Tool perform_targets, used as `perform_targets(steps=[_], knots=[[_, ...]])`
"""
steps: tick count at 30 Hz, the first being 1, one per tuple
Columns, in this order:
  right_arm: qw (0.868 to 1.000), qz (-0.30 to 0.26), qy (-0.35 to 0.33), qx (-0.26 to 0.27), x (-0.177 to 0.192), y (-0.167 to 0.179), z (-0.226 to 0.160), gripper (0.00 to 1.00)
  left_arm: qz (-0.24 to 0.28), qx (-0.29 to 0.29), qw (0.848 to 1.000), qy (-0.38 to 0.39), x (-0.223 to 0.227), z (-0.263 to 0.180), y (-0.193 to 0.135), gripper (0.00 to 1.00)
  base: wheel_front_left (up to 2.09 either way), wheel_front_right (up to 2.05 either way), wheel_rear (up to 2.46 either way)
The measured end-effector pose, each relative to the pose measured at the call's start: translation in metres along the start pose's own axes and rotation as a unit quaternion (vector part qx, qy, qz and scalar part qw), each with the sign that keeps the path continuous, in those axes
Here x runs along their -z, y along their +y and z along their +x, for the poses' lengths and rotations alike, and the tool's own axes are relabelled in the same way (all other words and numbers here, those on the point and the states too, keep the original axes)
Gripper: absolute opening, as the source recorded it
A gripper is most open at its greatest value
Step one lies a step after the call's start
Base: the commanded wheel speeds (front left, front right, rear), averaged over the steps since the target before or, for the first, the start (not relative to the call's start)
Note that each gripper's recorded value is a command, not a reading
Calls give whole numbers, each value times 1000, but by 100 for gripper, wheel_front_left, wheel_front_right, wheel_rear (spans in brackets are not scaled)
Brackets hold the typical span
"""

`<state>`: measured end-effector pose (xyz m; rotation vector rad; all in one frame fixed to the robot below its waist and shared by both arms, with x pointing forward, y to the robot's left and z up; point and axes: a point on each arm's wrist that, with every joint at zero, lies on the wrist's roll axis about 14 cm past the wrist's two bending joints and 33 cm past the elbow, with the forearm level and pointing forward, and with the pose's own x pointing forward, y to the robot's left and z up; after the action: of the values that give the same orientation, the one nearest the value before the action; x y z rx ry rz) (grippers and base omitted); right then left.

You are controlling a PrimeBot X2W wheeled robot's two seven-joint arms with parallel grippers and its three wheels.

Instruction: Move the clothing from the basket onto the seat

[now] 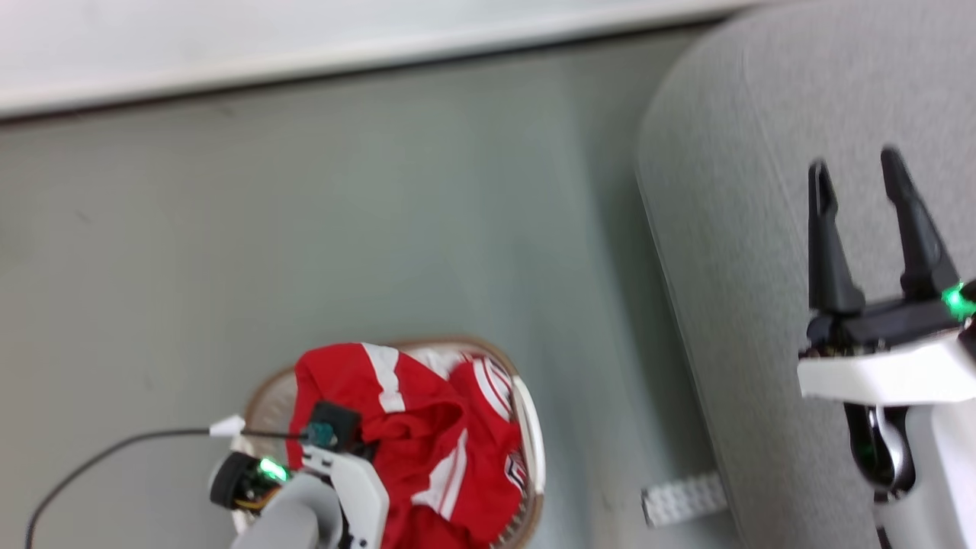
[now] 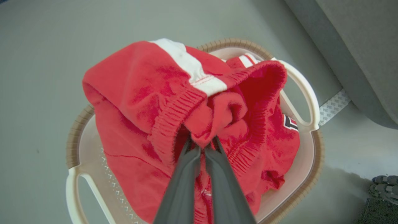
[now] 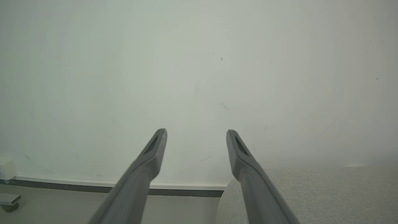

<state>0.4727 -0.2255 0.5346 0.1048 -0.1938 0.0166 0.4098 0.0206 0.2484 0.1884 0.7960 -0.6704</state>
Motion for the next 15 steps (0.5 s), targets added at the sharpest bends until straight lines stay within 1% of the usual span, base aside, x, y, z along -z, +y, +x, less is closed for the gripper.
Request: perform_targets(steps=[8, 12, 15], knots=[[1000, 13, -19, -17, -29, 15, -30, 100, -17, -30, 995, -98, -42, -52, -5, 0, 0, 0, 0], [999, 22, -29, -31, -40, 27, -41, 100, -30, -35, 985, -163, -73, -77, -12, 0, 0, 0, 0], [998, 31, -36, -41, -47, 36, -50, 100, -39, -34, 974, -221, -102, -96, -18, 0, 0, 0, 0]])
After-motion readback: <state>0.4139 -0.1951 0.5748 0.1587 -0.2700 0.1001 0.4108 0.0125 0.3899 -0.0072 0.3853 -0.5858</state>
